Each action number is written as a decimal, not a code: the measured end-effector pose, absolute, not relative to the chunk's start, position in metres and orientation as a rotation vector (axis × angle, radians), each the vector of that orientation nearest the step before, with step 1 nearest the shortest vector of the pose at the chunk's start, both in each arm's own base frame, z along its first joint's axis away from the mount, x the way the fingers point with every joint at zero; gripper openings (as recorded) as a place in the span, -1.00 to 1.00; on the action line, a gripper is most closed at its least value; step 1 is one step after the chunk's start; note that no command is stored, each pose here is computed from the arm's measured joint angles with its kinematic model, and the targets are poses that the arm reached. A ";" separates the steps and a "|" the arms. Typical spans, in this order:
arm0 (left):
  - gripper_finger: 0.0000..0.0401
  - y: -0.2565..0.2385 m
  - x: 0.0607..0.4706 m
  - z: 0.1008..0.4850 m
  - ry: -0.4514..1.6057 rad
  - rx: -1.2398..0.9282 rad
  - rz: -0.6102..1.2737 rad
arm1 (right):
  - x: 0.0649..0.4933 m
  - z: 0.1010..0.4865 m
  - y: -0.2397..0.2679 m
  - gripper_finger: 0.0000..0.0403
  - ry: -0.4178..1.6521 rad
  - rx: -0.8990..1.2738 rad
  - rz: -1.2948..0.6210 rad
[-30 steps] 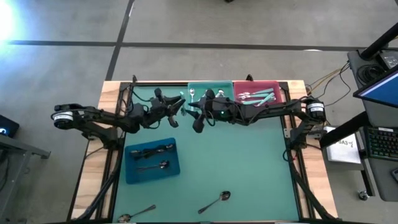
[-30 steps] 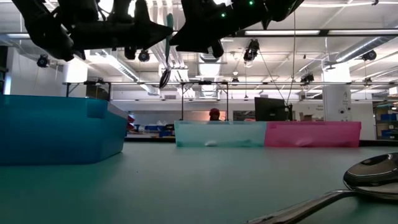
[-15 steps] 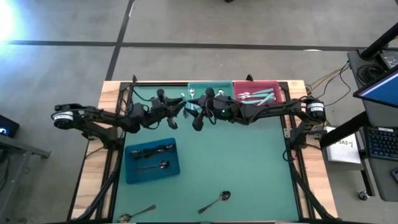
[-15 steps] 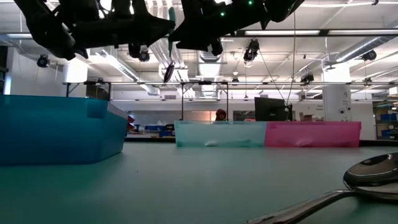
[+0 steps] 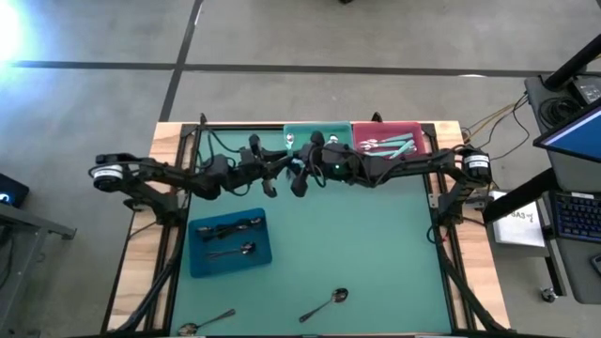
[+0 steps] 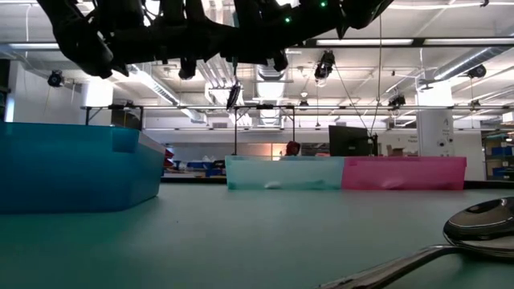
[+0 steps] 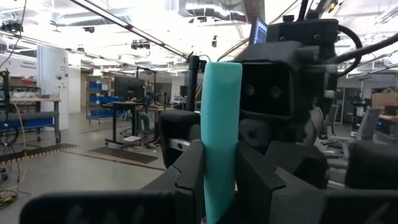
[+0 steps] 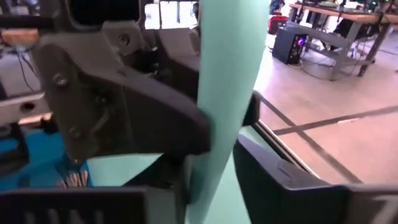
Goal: Sort silverware by color (type)
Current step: Put the green spoon into the red bin, then put the left black spoon into the dark blue bin
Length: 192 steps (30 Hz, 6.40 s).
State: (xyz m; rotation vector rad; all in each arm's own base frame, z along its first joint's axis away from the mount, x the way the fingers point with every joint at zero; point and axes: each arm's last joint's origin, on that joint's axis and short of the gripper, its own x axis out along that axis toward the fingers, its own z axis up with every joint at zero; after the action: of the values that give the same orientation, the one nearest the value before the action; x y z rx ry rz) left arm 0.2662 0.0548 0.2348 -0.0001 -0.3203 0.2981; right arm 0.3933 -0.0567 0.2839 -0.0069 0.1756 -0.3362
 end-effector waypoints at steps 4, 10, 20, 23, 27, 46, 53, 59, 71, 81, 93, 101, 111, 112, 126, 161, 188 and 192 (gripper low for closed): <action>-0.76 0.054 0.263 0.235 -0.328 0.009 0.301 | 0.393 0.283 -0.056 -0.79 0.185 -0.034 -0.335; -0.79 0.054 0.262 0.236 -0.332 0.003 0.301 | 0.392 0.284 -0.061 -0.89 0.190 -0.071 -0.340; -0.68 0.055 0.262 0.235 -0.322 -0.013 0.320 | 0.391 0.287 -0.074 -0.89 0.243 -0.095 -0.357; -0.66 0.056 0.262 0.235 -0.319 -0.019 0.356 | 0.389 0.293 -0.085 -0.89 0.292 -0.096 -0.393; -0.64 0.056 0.259 0.236 -0.284 0.005 0.403 | 0.382 0.303 -0.103 -0.89 0.358 -0.111 -0.450; -0.63 0.052 0.238 0.246 -0.135 -0.001 0.415 | 0.252 0.267 -0.196 -0.89 1.414 0.153 -0.736; -0.64 0.049 0.231 0.241 -0.015 -0.121 0.347 | 0.218 0.240 -0.217 -0.87 1.500 0.285 -0.827; -0.64 0.043 0.221 0.243 0.192 -0.250 0.214 | 0.215 0.237 -0.219 -0.75 1.490 0.341 -0.873; -0.64 -0.003 0.197 0.233 0.844 -0.584 0.041 | 0.228 0.239 -0.212 -0.72 1.475 0.241 -0.782; -0.64 -0.050 0.187 0.243 0.936 -0.612 -0.030 | 0.214 0.238 -0.216 -0.71 1.525 0.332 -0.804; -0.64 -0.102 0.160 0.223 1.163 -0.680 -0.096 | 0.214 0.237 -0.207 -0.70 1.578 0.372 -0.759; -0.64 -0.138 0.144 0.208 1.306 -0.705 -0.071 | 0.218 0.236 -0.199 -0.82 1.573 0.427 -0.723; -0.64 -0.183 0.151 0.204 1.374 -0.656 -0.106 | 0.239 0.236 -0.174 -0.67 1.553 0.423 -0.613; -0.64 -0.188 0.152 0.205 1.379 -0.647 -0.114 | 0.242 0.236 -0.171 -0.62 1.554 0.414 -0.609; -0.64 -0.279 0.164 0.190 1.526 -0.466 -0.061 | 0.274 0.257 -0.107 -0.42 1.463 0.317 -0.535; -0.64 -0.307 0.183 0.126 1.462 -0.394 0.245 | 0.316 0.283 -0.101 -0.55 1.027 0.251 -0.485; -0.99 -0.294 0.192 0.187 1.290 -0.306 0.335 | 0.320 0.285 -0.103 -0.56 0.984 0.250 -0.484; -0.99 -0.290 0.198 0.204 1.286 -0.241 0.327 | 0.320 0.285 -0.103 -0.56 0.983 0.249 -0.484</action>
State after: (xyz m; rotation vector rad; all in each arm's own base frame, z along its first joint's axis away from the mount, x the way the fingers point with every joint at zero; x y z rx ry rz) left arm 0.1980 -0.2901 0.2036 -0.2407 1.2858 0.3267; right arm 0.3200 -0.1026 0.2848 0.2491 0.9832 -0.4842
